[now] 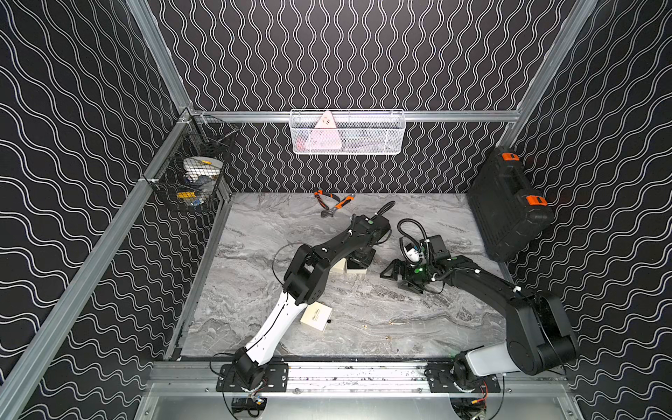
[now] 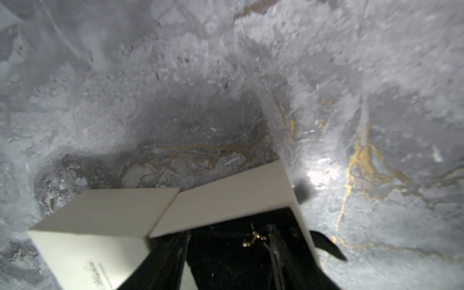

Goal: Place the earrings into the drawer-style jewelry box
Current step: Insert the earring into the inner lining.

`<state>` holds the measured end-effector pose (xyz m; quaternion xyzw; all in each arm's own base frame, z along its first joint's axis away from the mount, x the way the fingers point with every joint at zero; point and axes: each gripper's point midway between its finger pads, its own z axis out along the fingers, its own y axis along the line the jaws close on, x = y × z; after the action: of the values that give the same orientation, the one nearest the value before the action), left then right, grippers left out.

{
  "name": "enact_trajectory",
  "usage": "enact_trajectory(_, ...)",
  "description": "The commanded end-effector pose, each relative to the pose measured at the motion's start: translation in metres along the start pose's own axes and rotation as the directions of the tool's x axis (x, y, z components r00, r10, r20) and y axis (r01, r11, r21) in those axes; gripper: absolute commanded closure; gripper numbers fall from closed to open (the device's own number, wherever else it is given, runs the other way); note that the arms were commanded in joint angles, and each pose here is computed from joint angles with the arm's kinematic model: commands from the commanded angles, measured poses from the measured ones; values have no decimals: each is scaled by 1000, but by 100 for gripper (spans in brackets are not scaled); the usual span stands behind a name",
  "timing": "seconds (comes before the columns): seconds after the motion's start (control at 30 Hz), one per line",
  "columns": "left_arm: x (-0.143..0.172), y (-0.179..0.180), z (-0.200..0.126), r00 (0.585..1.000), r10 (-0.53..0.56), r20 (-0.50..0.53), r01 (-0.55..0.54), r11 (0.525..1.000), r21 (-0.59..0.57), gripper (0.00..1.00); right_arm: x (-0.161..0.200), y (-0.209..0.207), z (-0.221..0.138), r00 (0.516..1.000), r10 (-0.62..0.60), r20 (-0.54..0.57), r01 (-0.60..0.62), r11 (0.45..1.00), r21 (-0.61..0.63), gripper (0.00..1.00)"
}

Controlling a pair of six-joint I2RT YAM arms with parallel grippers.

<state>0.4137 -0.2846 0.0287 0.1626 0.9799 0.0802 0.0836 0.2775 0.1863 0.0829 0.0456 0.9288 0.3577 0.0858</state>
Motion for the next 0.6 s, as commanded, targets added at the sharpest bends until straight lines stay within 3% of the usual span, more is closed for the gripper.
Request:
enact_trajectory(0.0,-5,-5,-7,1000,-10,17,9,999,40,40,-2,3,-1,1000,-3,7,4,1000,-11,0)
enact_trajectory(0.57,-8,-6,-37,996,-64,63,58,994,90,39,-2,4,0,1000,1,7,-1,1000,-19,0)
